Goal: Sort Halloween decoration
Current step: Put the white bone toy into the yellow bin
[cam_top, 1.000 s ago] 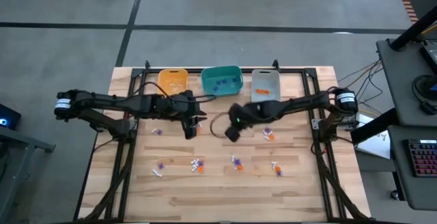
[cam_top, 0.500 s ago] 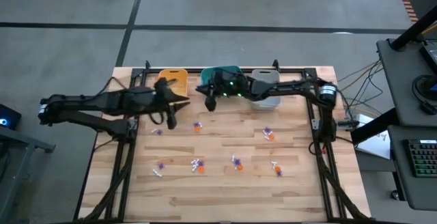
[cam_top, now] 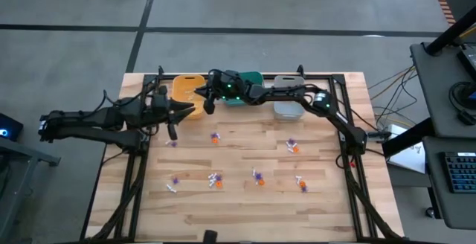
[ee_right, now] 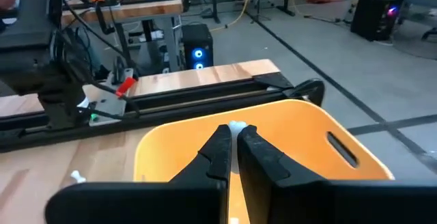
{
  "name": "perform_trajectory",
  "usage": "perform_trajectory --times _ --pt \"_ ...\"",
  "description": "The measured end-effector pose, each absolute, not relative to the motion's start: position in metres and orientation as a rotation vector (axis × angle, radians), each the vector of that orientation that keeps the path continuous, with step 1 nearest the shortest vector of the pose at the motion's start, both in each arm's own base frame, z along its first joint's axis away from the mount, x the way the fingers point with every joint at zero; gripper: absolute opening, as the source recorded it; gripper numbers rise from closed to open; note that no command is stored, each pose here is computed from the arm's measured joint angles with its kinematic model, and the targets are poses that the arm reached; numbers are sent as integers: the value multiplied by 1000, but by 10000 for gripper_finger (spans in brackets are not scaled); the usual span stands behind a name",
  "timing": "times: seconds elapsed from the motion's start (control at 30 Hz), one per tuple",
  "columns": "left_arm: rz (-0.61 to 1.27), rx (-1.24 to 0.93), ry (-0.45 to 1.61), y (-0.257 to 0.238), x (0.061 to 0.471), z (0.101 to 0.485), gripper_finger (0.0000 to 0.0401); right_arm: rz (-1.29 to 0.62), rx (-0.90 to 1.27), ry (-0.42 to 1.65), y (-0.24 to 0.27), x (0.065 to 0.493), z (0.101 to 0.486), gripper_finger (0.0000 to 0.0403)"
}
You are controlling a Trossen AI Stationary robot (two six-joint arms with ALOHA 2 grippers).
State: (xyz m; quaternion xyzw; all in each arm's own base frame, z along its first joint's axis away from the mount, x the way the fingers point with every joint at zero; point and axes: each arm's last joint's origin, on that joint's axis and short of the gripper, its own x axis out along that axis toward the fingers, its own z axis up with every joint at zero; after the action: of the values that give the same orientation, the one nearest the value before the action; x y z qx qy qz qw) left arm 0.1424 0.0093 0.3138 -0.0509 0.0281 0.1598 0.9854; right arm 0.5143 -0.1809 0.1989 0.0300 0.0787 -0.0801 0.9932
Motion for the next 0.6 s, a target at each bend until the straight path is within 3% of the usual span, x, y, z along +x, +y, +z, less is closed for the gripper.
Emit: perform_trajectory --times 0.37,0.6 --pt "321 -106 49 9 140 313 57 -178 182 268 -189 537 189 18" --pt "322 -127 60 9 143 311 57 -181 201 299 -189 536 187 72"
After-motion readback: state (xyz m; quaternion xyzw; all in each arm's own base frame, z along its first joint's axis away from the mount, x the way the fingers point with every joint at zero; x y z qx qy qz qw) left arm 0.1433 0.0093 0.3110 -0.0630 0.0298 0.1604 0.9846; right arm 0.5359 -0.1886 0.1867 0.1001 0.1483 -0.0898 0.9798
